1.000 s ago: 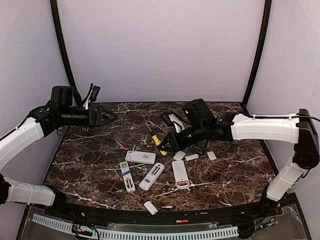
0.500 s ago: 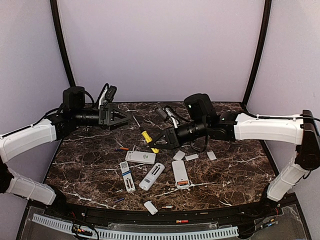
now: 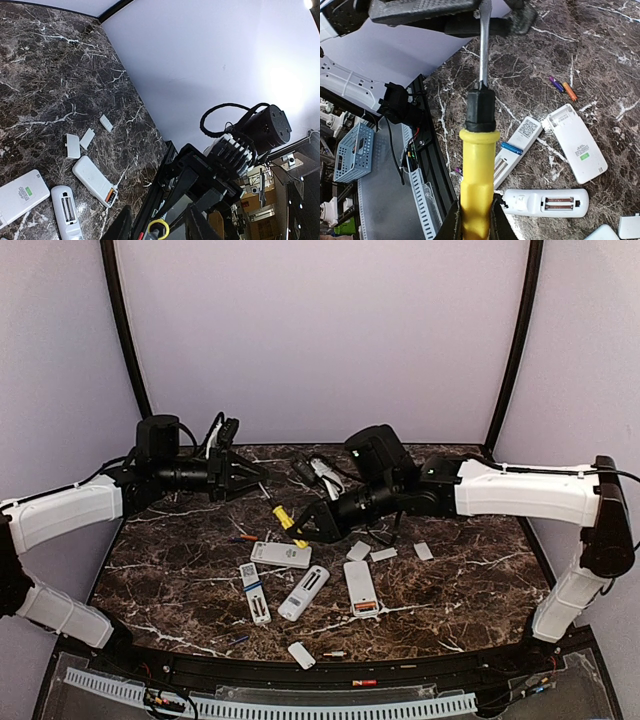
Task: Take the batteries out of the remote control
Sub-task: Pass from the right arm to the left
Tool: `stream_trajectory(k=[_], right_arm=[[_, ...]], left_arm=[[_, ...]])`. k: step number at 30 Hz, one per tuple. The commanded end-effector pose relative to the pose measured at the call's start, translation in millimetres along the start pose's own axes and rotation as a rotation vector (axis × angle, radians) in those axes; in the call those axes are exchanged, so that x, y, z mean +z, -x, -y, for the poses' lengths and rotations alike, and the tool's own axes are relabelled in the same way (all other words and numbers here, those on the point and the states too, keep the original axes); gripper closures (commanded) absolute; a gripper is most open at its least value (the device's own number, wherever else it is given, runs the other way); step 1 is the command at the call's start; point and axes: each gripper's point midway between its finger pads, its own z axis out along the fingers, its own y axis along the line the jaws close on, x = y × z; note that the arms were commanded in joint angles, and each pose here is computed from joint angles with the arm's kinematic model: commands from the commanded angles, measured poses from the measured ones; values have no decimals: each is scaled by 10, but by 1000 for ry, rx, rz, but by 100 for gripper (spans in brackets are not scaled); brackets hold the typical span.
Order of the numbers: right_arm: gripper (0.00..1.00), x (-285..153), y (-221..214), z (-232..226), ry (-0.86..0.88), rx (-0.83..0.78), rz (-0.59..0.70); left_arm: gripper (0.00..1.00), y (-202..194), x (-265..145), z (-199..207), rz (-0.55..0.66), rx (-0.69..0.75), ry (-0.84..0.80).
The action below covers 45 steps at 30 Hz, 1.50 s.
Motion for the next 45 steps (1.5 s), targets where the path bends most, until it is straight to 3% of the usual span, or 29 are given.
stream_trajectory(k=[1, 12, 21, 26, 29, 33, 36, 40, 45], right_arm=[[100, 28, -13, 101, -83, -16, -21], [100, 32, -50, 127, -107, -26, -36], [100, 72, -94, 148, -124, -27, -51], [100, 5, -47, 205, -168, -8, -16], [88, -76, 16, 182, -165, 4, 32], [43, -230, 115, 201, -178, 35, 120], [26, -380, 238, 268, -193, 116, 228], [20, -540, 405, 184, -88, 235, 393], [23, -582, 486, 108, 3, 282, 486]], left_arm=[[66, 31, -6, 11, -4, -24, 19], [74, 8, 45, -123, -33, -84, 61], [99, -26, 89, -248, -49, -125, 85], [100, -29, 64, -235, -48, -126, 93], [100, -8, 31, -245, -25, -123, 112], [100, 68, -27, -218, 26, -108, 112], [100, 168, -109, -196, 80, -91, 116], [100, 292, -237, -88, 175, -47, 80], [100, 329, -336, 138, 238, 33, -2]])
